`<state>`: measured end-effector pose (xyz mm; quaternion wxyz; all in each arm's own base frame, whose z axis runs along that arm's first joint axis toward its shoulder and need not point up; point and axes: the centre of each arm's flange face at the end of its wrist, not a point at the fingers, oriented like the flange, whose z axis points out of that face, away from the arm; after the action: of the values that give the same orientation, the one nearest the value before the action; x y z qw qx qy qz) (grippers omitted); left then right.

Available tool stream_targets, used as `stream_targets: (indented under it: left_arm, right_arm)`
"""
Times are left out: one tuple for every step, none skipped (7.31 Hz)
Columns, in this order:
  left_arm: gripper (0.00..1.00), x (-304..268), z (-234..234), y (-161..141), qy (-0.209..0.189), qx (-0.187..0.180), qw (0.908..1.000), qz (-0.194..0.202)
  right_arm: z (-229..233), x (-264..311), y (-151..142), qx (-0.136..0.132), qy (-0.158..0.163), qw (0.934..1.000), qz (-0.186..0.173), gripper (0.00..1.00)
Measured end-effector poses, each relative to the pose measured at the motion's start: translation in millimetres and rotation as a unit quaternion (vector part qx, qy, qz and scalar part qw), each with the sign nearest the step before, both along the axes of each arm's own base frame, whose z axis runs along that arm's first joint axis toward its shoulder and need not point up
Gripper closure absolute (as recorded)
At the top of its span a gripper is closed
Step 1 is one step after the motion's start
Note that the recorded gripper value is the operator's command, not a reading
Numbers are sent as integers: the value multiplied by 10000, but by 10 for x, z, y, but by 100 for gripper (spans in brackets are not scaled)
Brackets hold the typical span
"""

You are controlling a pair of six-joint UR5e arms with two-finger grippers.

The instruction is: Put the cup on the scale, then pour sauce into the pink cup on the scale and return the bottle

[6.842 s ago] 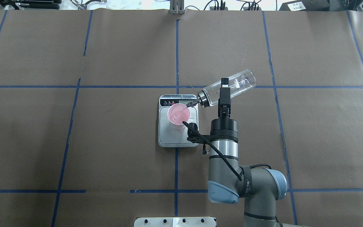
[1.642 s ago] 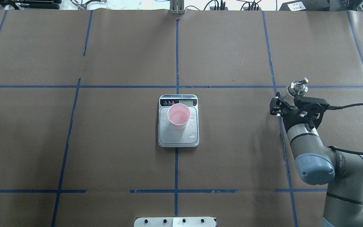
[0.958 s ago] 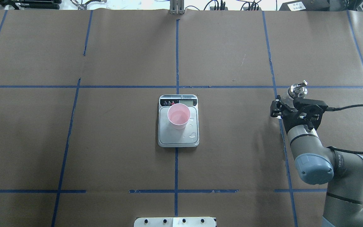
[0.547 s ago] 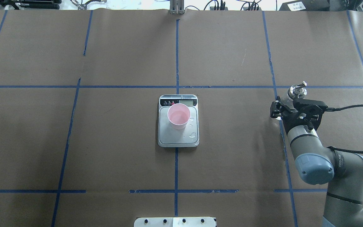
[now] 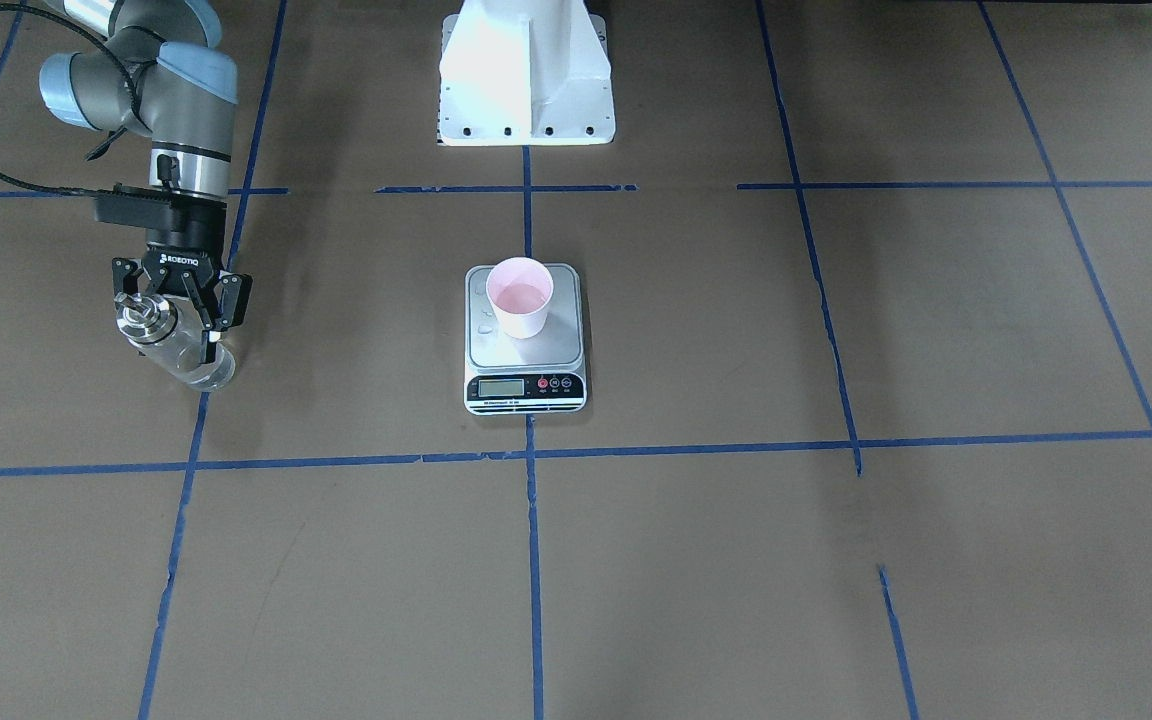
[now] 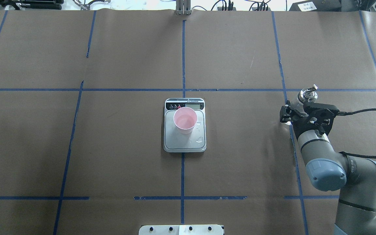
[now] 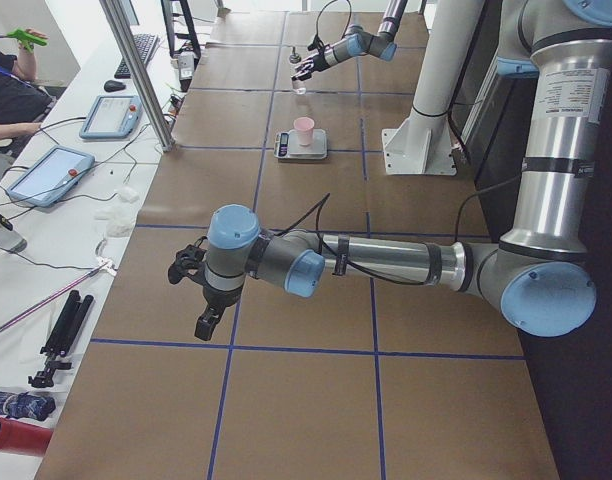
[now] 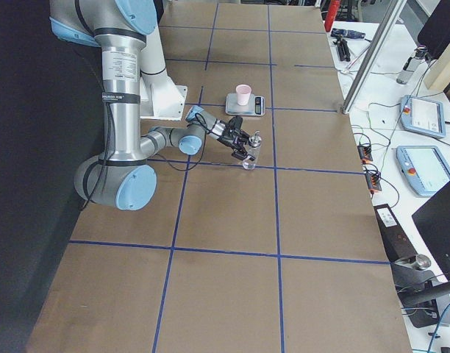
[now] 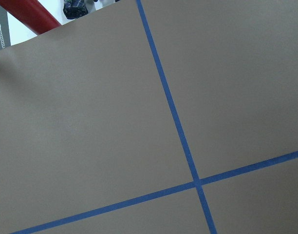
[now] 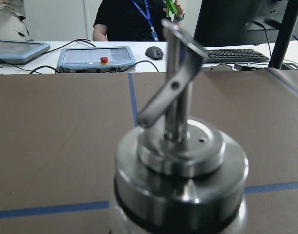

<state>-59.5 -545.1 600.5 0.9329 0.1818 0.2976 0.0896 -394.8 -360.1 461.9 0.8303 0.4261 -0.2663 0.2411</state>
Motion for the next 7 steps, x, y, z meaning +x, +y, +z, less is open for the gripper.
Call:
stream_targets:
  left_arm:
    - [0, 0, -1, -1, 1, 0, 10000, 0]
    - [0, 0, -4, -3, 2, 3, 10000, 1]
    - [0, 0, -7, -6, 1, 6, 10000, 0]
    - [0, 0, -8, -7, -1, 8, 10000, -1]
    - [0, 0, -9, -8, -1, 9, 10000, -1]
    - [0, 0, -9, -8, -2, 9, 10000, -1]
    - [0, 0, -10, -8, 0, 9, 10000, 0]
  right_arm:
    - [-4, 1, 0, -1, -9, 10000, 3, 56]
    - [-8, 1, 1, -1, -18, 10000, 5, 56]
    - [-18, 1, 1, 1, -32, 10000, 7, 1]
    - [-21, 1, 1, 1, -35, 10000, 6, 0]
    - [-18, 1, 1, -1, -32, 10000, 3, 0]
    - [-16, 2, 2, -3, -30, 10000, 1, 0]
    - [-16, 5, 3, -4, -36, 10000, 3, 0]
